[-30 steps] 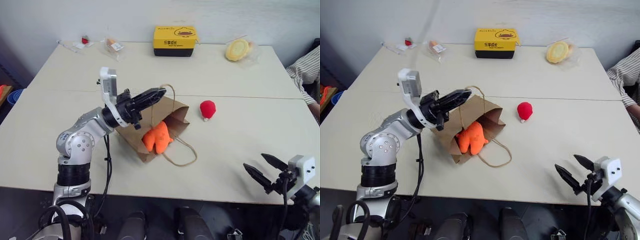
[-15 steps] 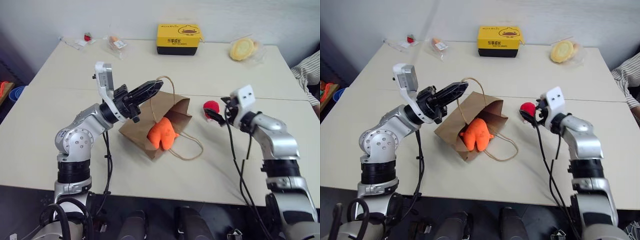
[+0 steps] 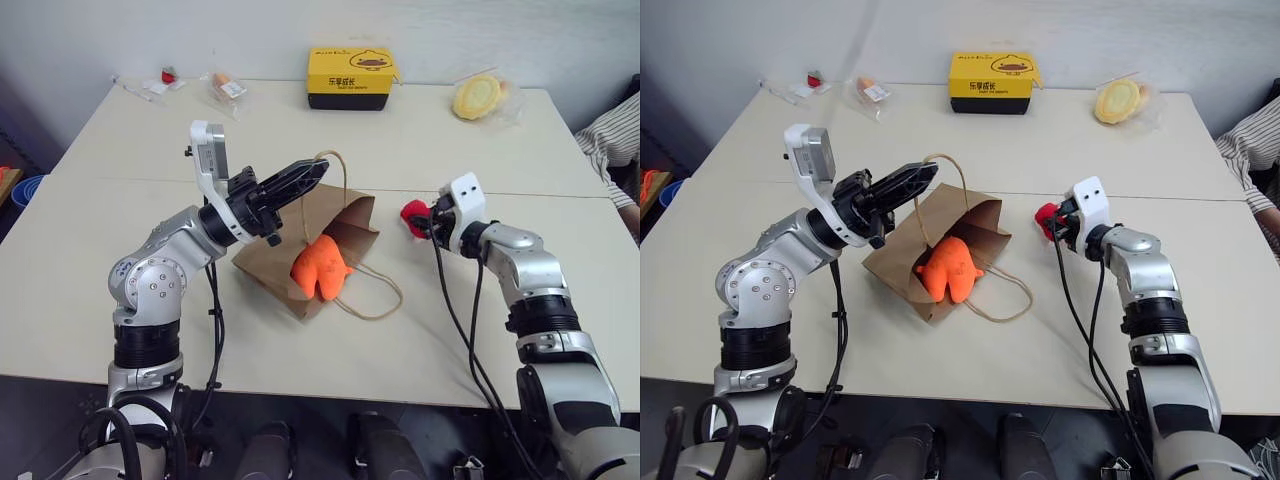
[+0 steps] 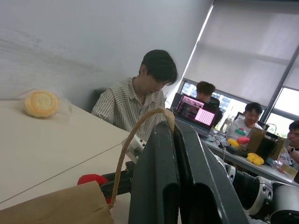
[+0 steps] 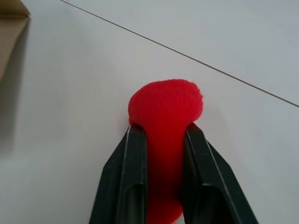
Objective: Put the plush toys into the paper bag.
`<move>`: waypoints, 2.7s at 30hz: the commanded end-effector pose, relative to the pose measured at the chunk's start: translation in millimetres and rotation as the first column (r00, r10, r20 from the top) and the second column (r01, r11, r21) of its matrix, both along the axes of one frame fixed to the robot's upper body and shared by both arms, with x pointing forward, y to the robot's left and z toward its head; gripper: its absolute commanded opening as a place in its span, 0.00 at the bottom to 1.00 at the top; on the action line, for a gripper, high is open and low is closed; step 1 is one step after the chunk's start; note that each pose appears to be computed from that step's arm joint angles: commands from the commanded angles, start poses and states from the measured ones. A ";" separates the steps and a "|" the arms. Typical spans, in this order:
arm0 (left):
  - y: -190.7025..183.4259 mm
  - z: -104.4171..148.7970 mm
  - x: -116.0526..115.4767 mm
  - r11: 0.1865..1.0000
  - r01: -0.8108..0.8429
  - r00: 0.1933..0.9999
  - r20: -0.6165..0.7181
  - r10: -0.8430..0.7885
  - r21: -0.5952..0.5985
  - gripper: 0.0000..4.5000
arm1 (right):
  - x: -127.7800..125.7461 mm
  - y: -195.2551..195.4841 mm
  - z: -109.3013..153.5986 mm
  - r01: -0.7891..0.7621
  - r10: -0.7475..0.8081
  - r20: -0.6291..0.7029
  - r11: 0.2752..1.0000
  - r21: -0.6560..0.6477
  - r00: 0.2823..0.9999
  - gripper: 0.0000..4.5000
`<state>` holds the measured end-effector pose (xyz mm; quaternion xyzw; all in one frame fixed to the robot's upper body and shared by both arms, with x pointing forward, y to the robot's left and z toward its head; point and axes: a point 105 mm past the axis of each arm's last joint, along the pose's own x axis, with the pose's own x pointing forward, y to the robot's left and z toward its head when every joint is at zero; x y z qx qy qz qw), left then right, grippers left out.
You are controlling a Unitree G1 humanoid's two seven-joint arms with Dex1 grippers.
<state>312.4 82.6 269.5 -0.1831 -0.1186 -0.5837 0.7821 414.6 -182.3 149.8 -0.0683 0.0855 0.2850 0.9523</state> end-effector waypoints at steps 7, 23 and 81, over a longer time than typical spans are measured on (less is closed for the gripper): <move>3.8 17.7 -10.6 0.996 0.047 0.999 0.023 -0.045 -0.070 0.00 | -93.3 32.5 43.8 -0.405 0.404 0.042 0.913 0.045 0.914 0.04; -8.3 20.5 -16.2 0.990 0.121 0.993 0.017 -0.121 -0.069 0.00 | -84.1 112.8 17.8 -0.431 0.431 0.015 0.902 -0.003 0.902 0.04; 4.7 2.0 -14.5 0.996 0.057 0.998 -0.007 -0.058 -0.065 0.00 | -108.5 63.9 21.1 -0.427 0.433 0.003 0.887 0.178 0.901 0.96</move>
